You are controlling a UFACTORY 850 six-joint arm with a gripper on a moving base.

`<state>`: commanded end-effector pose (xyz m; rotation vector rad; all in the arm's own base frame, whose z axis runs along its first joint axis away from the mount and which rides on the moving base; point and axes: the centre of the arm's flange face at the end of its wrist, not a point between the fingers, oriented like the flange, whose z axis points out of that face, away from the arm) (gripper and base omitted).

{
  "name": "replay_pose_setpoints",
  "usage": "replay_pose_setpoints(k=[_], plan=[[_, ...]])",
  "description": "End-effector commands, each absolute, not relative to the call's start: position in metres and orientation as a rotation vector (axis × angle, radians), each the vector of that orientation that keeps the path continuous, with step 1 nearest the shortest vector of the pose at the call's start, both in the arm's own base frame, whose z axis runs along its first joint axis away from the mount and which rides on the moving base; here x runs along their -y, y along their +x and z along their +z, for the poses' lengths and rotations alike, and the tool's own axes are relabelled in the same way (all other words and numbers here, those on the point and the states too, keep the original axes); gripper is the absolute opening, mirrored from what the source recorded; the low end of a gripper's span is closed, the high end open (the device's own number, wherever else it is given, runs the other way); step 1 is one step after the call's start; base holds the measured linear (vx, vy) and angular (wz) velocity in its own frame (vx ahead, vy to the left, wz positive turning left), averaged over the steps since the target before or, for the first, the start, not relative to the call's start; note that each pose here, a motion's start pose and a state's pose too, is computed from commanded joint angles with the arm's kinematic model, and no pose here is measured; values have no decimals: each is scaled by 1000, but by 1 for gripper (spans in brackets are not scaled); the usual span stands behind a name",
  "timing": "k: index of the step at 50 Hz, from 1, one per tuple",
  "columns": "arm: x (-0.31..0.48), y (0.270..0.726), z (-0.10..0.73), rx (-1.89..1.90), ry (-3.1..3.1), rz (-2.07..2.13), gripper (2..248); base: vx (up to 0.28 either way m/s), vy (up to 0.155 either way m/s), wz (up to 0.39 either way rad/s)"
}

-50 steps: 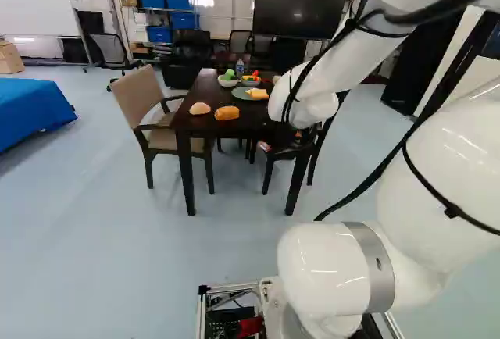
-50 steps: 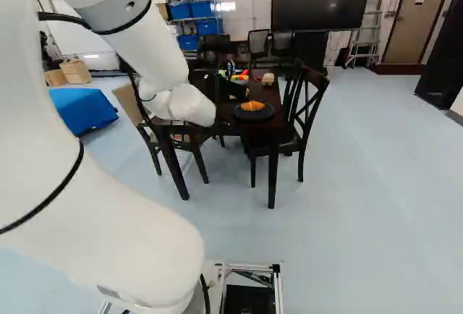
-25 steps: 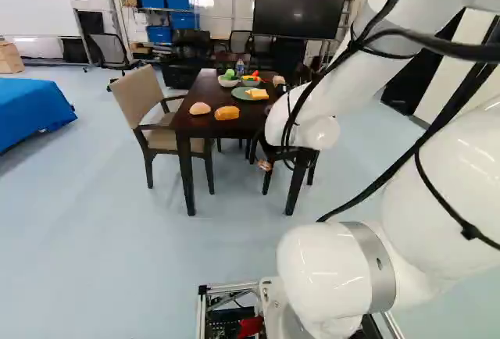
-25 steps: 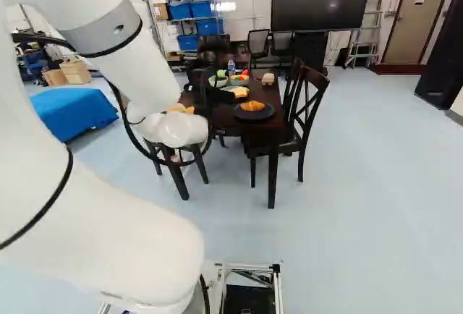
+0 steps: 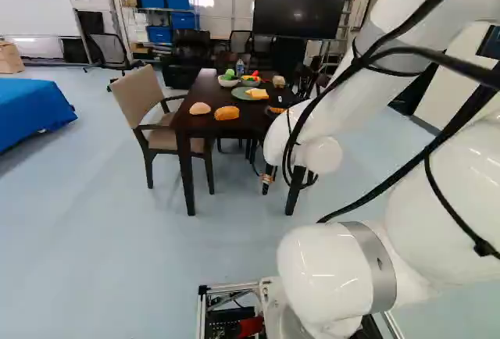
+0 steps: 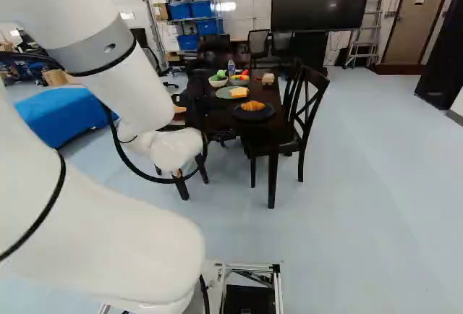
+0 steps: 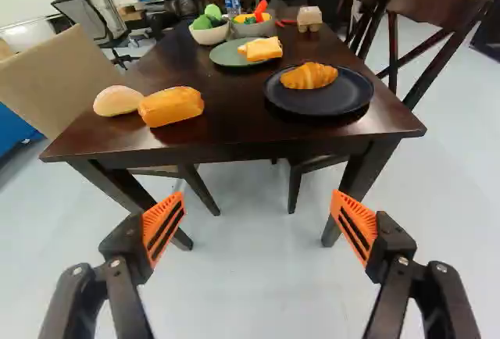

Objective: Move the croissant to the empty plate

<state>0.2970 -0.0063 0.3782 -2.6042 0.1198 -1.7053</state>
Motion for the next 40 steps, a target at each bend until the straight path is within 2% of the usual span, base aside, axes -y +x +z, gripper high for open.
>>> replay_pose_setpoints(k=[40], plan=[[0, 271, 366, -4, -2559, -1820, 247, 0, 0, 0]])
